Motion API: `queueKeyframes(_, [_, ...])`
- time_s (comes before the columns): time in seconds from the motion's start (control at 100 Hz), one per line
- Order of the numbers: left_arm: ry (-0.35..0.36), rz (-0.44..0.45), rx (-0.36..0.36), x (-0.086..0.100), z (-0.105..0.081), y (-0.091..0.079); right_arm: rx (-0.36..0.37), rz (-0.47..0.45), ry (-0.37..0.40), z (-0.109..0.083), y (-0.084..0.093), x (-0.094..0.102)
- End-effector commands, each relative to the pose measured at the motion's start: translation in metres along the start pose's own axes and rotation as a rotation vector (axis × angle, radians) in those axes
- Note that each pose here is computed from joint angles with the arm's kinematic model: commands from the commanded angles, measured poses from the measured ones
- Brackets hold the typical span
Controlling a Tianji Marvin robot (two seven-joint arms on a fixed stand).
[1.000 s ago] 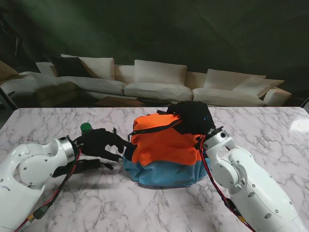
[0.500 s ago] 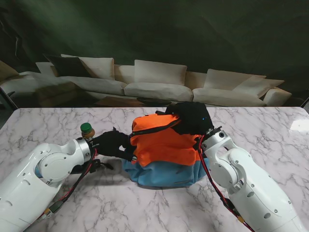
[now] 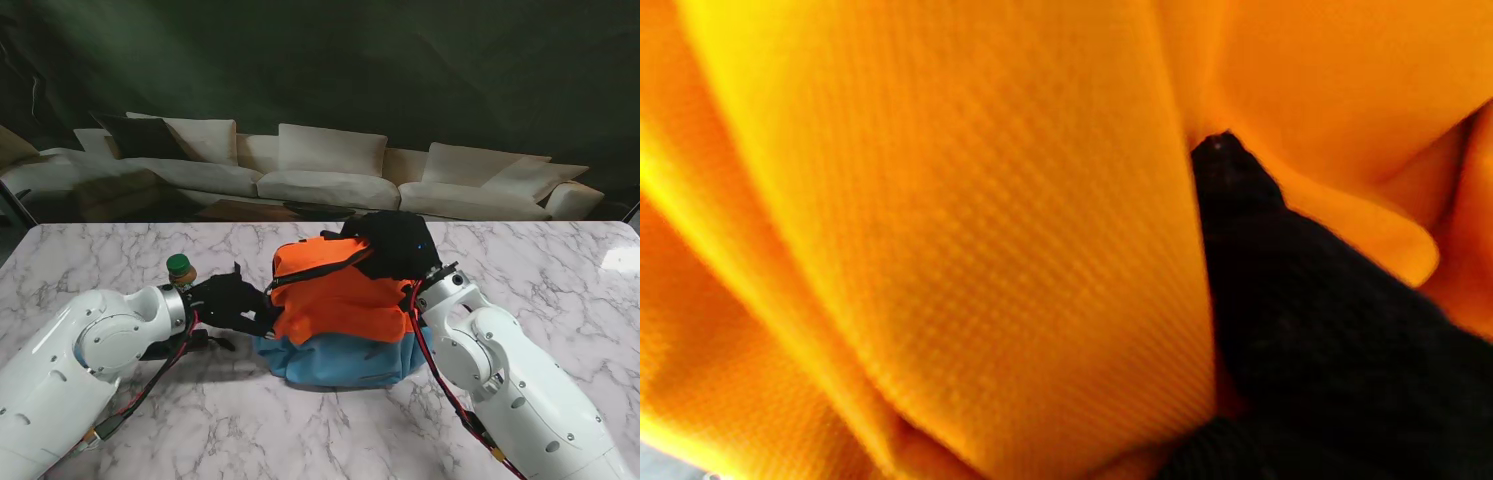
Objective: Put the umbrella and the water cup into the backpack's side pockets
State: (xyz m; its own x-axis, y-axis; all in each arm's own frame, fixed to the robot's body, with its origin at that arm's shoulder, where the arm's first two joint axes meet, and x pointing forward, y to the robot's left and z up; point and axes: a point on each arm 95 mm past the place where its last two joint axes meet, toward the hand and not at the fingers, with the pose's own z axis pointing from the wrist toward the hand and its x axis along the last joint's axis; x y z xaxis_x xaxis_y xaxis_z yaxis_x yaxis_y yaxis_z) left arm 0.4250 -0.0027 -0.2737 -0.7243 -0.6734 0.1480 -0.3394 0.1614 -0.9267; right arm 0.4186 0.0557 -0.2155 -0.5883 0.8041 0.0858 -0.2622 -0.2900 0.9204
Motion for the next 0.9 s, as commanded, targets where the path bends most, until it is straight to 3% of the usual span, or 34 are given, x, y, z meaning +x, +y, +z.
queueKeyframes(0.0, [-0.011, -0.048, 0.001, -0.005, -0.006, 0.005, 0.006, 0.001, -0.004, -0.001, -0.002, 0.001])
queueKeyframes(0.26, [-0.04, -0.062, 0.025, -0.01, -0.019, 0.002, 0.008, 0.001, -0.001, 0.001, -0.003, 0.002])
queueKeyframes(0.58, [0.056, -0.108, 0.044, 0.012, 0.01, 0.003, 0.02, 0.011, 0.004, 0.003, -0.007, 0.005])
queueKeyframes(0.72, [0.071, -0.104, 0.14, 0.022, 0.008, -0.005, 0.015, 0.011, 0.0, 0.002, -0.006, 0.004])
queueKeyframes(0.89, [0.062, -0.037, 0.264, 0.021, -0.022, -0.023, 0.006, 0.014, 0.001, 0.003, -0.003, 0.006])
